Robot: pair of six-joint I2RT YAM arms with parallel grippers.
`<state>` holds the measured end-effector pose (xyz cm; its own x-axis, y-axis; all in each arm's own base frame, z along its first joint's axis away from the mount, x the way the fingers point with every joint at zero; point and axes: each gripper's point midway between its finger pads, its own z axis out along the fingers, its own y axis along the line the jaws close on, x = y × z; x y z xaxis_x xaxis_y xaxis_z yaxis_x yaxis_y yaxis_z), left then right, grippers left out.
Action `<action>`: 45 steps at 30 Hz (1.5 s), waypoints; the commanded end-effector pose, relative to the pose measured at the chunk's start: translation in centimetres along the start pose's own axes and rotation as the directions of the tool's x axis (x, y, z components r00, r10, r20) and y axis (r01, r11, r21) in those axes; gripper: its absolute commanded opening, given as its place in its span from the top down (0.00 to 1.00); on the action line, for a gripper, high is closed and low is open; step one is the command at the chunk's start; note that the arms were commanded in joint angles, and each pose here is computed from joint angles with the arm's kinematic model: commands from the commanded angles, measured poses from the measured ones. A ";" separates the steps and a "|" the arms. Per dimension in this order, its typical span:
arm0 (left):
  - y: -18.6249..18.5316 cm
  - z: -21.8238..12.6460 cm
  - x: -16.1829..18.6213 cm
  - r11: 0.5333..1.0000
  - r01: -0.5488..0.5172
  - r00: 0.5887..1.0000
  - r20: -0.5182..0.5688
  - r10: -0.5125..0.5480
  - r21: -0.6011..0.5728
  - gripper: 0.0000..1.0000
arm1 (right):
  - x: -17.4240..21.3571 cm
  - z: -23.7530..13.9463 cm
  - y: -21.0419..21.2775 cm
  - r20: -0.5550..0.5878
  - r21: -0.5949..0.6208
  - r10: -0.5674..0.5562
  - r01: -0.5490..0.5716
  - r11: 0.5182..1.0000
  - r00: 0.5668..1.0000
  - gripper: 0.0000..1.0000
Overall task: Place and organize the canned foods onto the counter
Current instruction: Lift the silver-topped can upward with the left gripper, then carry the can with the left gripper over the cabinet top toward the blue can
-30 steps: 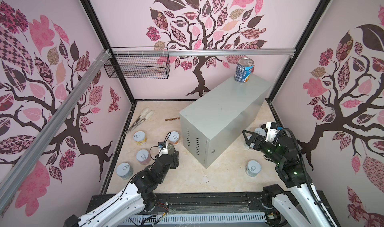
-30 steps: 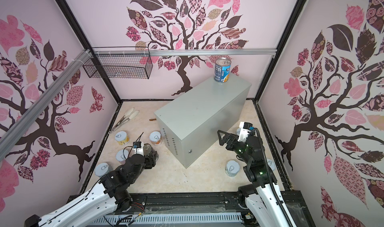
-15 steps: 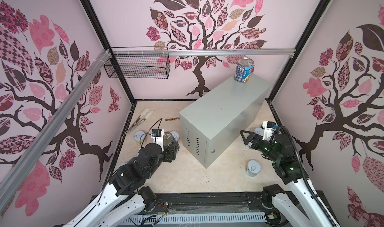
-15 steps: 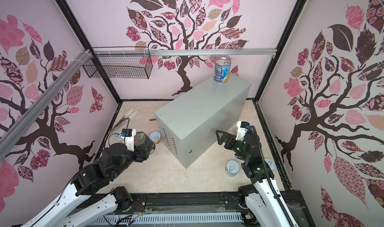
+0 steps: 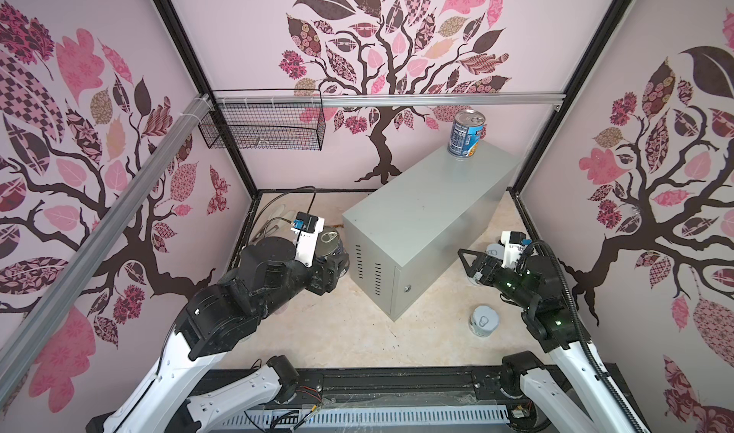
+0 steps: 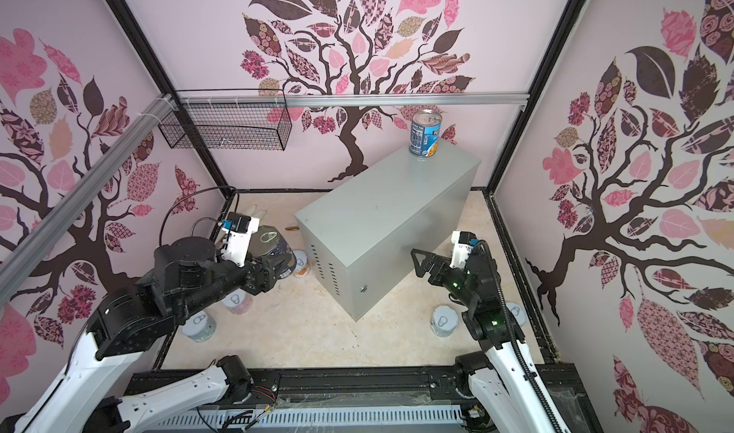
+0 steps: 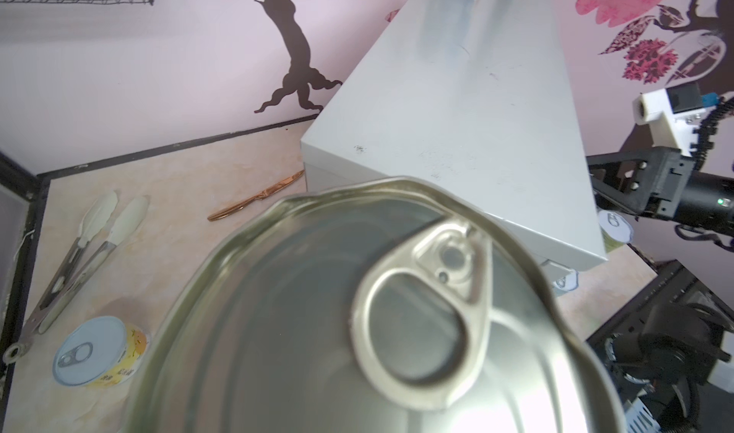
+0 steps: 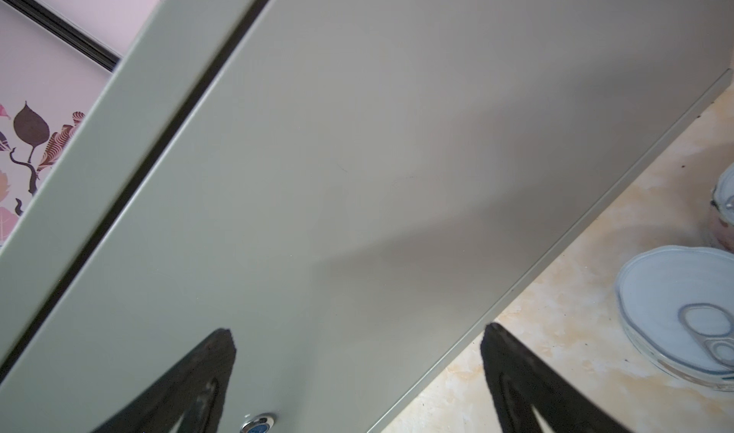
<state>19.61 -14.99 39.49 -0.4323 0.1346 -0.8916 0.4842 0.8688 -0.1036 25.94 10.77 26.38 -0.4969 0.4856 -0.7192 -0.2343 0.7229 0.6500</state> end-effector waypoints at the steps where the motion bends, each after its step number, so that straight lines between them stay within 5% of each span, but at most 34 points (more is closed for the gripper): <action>1: -1.7 -2.6 -4.5 0.995 -0.045 0.992 0.120 0.034 0.092 0.45 | -0.9 -0.7 1.5 0.034 -0.052 -0.041 0.043 0.998 0.999 0.00; 16: -5.5 -0.9 -11.5 0.973 -0.132 0.981 0.166 0.102 0.188 0.47 | -1.0 -1.4 2.7 0.041 -0.099 -0.068 0.072 0.992 0.997 0.00; 45: -13.0 15.8 -17.0 0.929 -0.219 0.970 0.172 0.173 0.298 0.47 | -0.2 -1.3 1.1 0.050 -0.044 -0.042 0.045 0.998 0.998 0.00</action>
<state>32.58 -35.33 42.02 -0.3689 0.3376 -0.8660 0.7427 0.6672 -0.0563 24.55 10.62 28.00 -0.4392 0.4706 -0.7653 -0.2977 0.7274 0.6182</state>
